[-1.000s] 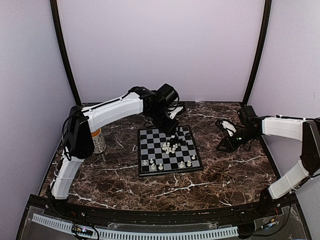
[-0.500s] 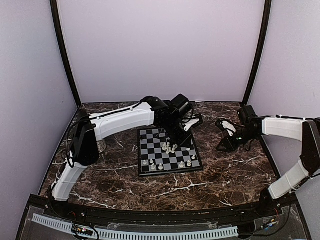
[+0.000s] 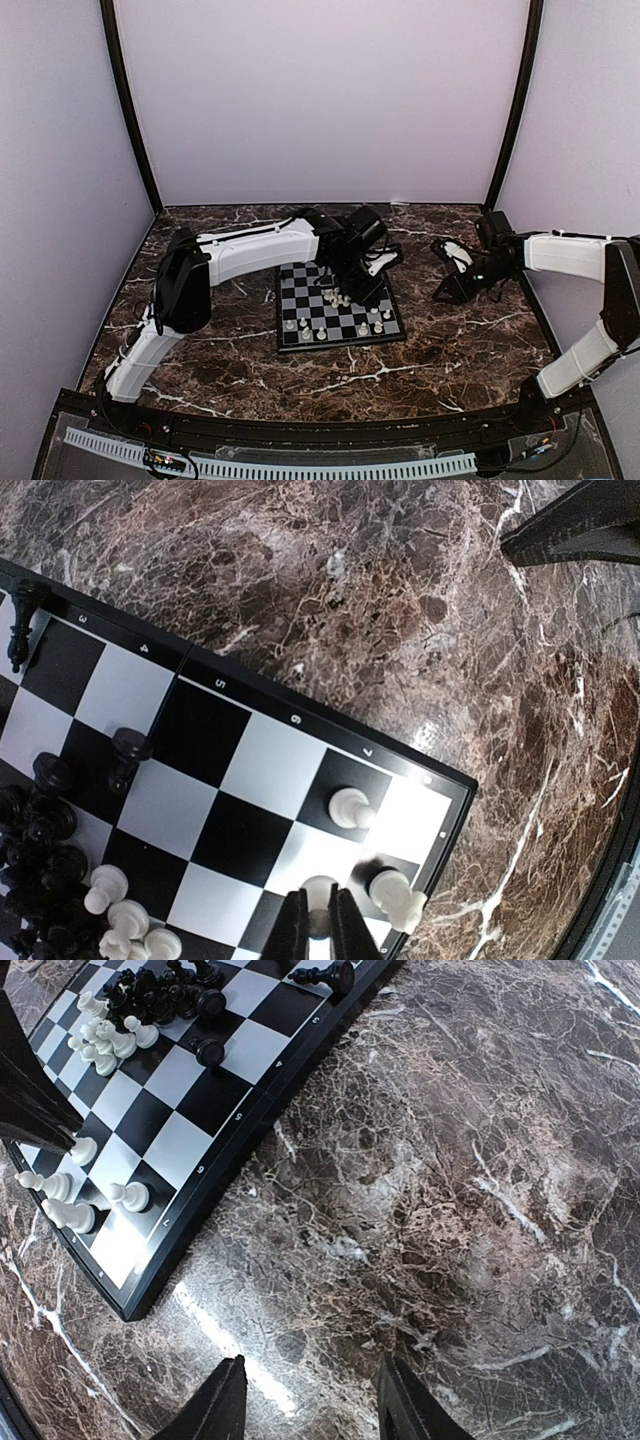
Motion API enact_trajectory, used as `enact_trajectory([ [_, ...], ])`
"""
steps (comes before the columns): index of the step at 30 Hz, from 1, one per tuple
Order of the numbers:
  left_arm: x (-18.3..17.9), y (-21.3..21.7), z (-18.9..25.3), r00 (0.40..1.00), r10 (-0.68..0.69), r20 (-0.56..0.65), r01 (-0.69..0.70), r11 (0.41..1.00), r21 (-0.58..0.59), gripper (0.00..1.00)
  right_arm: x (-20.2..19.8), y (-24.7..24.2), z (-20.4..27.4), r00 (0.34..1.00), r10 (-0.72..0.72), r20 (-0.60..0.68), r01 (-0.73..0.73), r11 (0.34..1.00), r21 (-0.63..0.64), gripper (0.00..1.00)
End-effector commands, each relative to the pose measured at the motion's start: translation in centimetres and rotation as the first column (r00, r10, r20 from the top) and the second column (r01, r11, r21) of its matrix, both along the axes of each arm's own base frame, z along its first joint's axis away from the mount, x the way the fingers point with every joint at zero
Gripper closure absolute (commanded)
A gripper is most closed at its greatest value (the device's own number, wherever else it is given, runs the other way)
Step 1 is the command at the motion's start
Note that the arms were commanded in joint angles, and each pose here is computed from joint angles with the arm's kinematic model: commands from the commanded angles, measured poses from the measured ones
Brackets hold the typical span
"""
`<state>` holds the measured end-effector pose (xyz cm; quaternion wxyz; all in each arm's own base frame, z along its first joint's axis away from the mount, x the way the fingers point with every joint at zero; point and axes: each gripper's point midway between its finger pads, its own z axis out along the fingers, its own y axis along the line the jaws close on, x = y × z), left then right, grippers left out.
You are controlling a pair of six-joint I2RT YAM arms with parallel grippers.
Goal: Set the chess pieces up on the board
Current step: Place the pawn at g2.
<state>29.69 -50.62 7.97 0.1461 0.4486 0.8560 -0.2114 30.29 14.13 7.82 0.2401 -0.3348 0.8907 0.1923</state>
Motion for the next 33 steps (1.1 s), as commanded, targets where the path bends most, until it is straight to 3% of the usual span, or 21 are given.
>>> enact_trajectory([
  [1,-0.1,-0.6,0.6,1.000,-0.005,-0.010,0.005,1.000,-0.030,0.94,0.3,0.0,0.4,1.000,0.009,0.023,-0.009,1.000,0.005,0.54],
  [24,-0.6,-0.4,-1.3,0.999,-0.004,-0.039,0.004,1.000,0.008,0.92,0.1,0.1,0.4,1.000,0.019,0.021,-0.020,1.000,0.009,0.54],
  [33,-0.7,-0.6,-1.0,0.999,-0.011,-0.044,0.011,1.000,0.001,0.85,0.1,0.2,0.4,1.000,0.021,0.017,-0.021,1.000,0.011,0.54],
])
